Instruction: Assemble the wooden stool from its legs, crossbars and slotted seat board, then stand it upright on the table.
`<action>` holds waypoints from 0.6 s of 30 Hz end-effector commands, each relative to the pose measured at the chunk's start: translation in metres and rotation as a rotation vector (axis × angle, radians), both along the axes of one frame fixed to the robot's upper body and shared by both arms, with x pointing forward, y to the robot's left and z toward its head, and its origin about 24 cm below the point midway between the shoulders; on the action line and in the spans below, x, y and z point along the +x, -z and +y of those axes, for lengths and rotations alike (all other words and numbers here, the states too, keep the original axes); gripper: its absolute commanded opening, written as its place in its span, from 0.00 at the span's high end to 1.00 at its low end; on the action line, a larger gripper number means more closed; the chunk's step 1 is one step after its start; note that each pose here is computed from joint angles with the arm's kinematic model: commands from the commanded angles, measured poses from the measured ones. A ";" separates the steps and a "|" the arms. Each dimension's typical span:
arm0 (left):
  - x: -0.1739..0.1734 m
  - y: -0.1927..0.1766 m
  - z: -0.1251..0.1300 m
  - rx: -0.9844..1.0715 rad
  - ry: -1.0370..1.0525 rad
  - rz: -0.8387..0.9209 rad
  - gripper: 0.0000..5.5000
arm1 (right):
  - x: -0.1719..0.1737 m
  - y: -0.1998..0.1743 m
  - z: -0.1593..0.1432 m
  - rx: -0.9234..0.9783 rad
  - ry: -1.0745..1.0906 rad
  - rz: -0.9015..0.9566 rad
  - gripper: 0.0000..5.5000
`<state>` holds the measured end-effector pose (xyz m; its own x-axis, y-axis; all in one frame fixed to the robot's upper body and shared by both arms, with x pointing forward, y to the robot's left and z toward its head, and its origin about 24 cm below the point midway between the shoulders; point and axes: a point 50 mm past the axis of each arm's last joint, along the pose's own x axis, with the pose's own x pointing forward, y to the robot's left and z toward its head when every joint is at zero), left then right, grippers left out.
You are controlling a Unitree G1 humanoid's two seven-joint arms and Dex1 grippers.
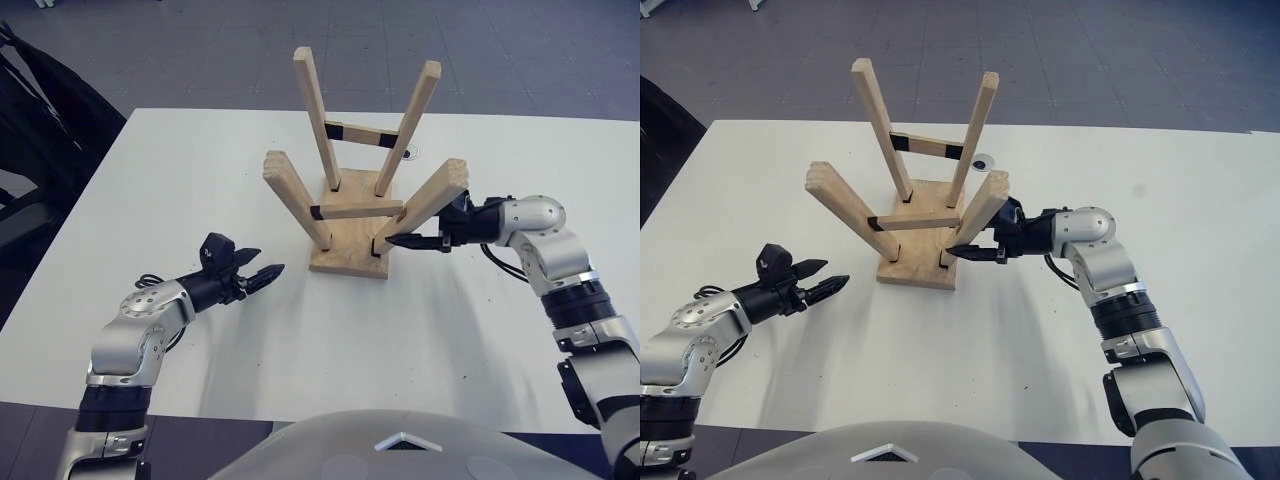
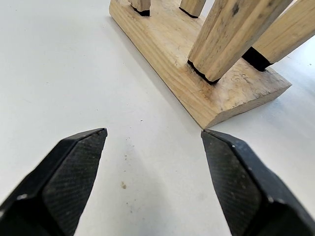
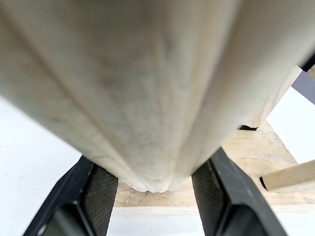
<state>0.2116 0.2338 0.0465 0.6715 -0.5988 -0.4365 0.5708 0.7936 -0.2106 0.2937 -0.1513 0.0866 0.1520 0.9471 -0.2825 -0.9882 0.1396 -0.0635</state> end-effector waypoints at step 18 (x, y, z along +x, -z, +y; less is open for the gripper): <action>0.073 -0.269 -0.062 0.221 0.019 -0.864 0.52 | -0.011 0.033 0.007 -0.208 0.134 0.142 0.63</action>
